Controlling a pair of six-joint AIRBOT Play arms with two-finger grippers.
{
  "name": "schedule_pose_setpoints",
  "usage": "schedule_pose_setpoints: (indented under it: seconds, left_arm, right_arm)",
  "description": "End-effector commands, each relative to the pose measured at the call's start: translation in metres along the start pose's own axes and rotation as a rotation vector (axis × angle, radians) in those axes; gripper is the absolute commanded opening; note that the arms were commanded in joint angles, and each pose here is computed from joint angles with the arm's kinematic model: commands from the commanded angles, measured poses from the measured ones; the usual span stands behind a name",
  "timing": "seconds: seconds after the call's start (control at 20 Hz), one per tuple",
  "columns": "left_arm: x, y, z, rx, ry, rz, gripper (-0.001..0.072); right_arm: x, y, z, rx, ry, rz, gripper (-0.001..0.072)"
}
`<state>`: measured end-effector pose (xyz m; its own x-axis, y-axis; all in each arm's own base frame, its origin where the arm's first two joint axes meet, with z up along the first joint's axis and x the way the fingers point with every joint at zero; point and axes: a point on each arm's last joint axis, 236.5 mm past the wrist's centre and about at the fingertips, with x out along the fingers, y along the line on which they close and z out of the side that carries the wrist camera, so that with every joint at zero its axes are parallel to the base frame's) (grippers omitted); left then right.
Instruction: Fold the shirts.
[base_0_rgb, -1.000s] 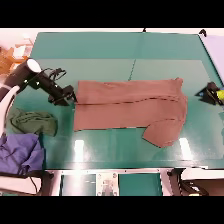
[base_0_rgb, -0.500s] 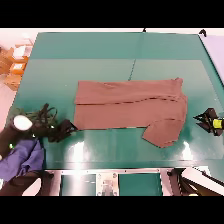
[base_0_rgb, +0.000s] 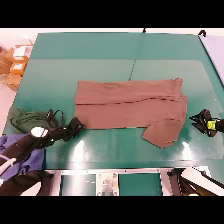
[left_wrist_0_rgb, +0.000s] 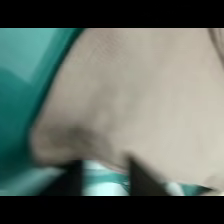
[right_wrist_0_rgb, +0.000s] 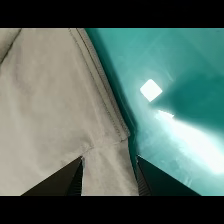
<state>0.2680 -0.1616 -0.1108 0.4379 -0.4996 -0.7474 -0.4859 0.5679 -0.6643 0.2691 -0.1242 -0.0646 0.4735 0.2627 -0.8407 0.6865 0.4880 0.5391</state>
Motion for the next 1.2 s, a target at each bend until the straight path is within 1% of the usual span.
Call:
schedule_pose_setpoints:
  seconds: [0.0, 0.05, 0.1, 0.15, 0.3, 0.45, 0.65, 0.85, 0.9, 0.95, 1.0, 1.05, 1.1, 1.15]
  left_arm:
    - [0.005, -0.034, 0.023, 0.098, -0.051, -0.045, 0.0024]
    - [0.002, -0.041, 0.028, 0.118, -0.045, -0.055, 0.0023]
    - [-0.002, -0.042, 0.034, 0.133, -0.036, -0.054, 0.0024]
    - [-0.007, -0.038, 0.04, 0.142, -0.026, -0.044, 0.0023]
    - [-0.018, -0.015, 0.058, 0.146, -0.018, 0.008, 0.0024]
    - [-0.023, -0.007, 0.064, 0.174, -0.019, 0.019, 0.0024]
    - [-0.023, -0.007, 0.066, 0.199, -0.024, 0.02, 0.0024]
    - [-0.023, -0.007, 0.063, 0.199, -0.013, 0.019, 0.0024]
    - [-0.023, -0.007, 0.062, 0.199, -0.008, 0.018, 0.0025]
    - [-0.023, -0.007, 0.06, 0.199, -0.002, 0.017, 0.0024]
    - [-0.023, -0.007, 0.057, 0.2, 0.012, 0.016, 0.0024]
    - [-0.023, -0.008, 0.053, 0.213, 0.031, 0.013, 0.0024]
    - [-0.026, -0.01, 0.047, 0.255, 0.066, 0.022, 0.0023]
    - [-0.033, -0.007, 0.043, 0.311, 0.099, 0.06, 0.0023]
  right_arm:
    - [0.0, 0.002, -0.008, 0.0, 0.03, 0.007, 0.0377]
    - [0.0, 0.001, -0.012, 0.0, 0.047, 0.006, 0.038]
    - [-0.001, -0.003, -0.016, 0.004, 0.064, -0.004, 0.0425]
    - [-0.003, -0.01, -0.022, 0.024, 0.093, -0.026, 0.0447]
    - [-0.003, -0.034, -0.064, 0.12, 0.243, -0.108, 0.0454]
    - [0.021, -0.032, -0.108, 0.164, 0.33, -0.076, 0.0453]
    - [0.052, -0.022, -0.149, 0.128, 0.38, -0.058, 0.0452]
    - [0.053, -0.013, -0.177, 0.061, 0.471, -0.063, 0.0447]
    - [0.051, -0.012, -0.181, 0.052, 0.484, -0.062, 0.0409]
    - [0.051, -0.011, -0.181, 0.044, 0.48, -0.061, 0.0347]
    - [0.05, -0.009, -0.178, 0.024, 0.47, -0.055, 0.0137]
    - [0.048, -0.005, -0.172, -0.008, 0.453, -0.043, 0.0045]
    - [0.043, 0.001, -0.163, -0.036, 0.431, -0.039, 0.0021]
    - [0.036, 0.008, -0.15, -0.068, 0.397, -0.04, 0.0021]
